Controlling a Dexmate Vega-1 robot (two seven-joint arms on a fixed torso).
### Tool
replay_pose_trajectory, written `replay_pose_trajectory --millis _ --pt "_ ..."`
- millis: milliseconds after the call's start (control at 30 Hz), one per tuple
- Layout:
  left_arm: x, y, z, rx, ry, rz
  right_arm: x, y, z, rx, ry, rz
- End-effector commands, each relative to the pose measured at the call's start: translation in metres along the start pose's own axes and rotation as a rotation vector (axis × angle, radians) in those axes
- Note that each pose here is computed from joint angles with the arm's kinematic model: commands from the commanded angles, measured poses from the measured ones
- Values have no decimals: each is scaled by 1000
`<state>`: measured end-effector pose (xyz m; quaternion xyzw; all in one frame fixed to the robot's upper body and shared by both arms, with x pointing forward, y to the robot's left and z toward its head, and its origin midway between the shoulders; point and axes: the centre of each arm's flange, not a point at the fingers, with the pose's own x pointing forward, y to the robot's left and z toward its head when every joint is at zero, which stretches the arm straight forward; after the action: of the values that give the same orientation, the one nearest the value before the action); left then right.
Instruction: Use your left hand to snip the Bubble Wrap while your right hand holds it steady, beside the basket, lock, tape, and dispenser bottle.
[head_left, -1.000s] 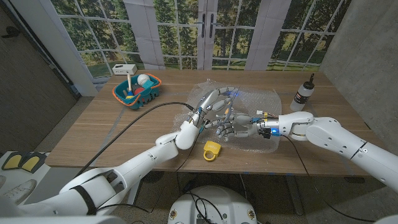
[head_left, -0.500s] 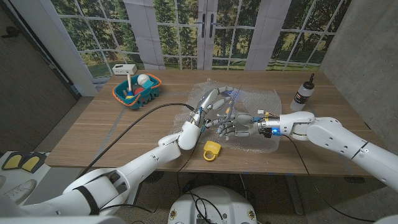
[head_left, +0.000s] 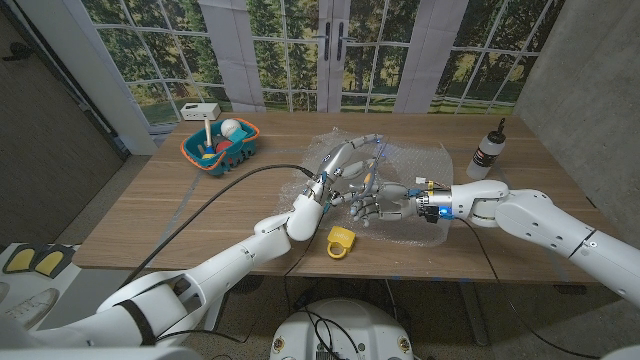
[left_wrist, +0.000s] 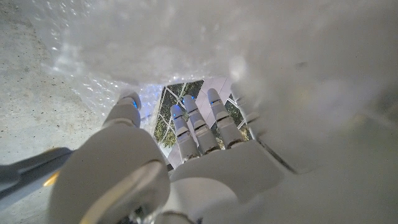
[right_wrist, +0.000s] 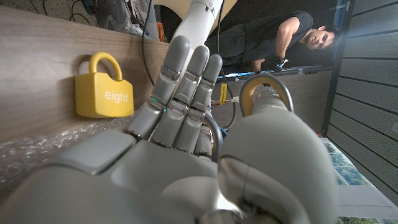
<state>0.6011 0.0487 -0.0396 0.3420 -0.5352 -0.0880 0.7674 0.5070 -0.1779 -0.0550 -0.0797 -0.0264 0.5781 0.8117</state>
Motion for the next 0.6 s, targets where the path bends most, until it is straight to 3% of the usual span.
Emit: replay_pose_trajectory --millis 33,600 --pt "2 -1 5 8 -17 -24 -2 5 1 -9 -2 -2" --pt "9 -4 11 22 -24 -88 -4 15 2 -22 -19 5"
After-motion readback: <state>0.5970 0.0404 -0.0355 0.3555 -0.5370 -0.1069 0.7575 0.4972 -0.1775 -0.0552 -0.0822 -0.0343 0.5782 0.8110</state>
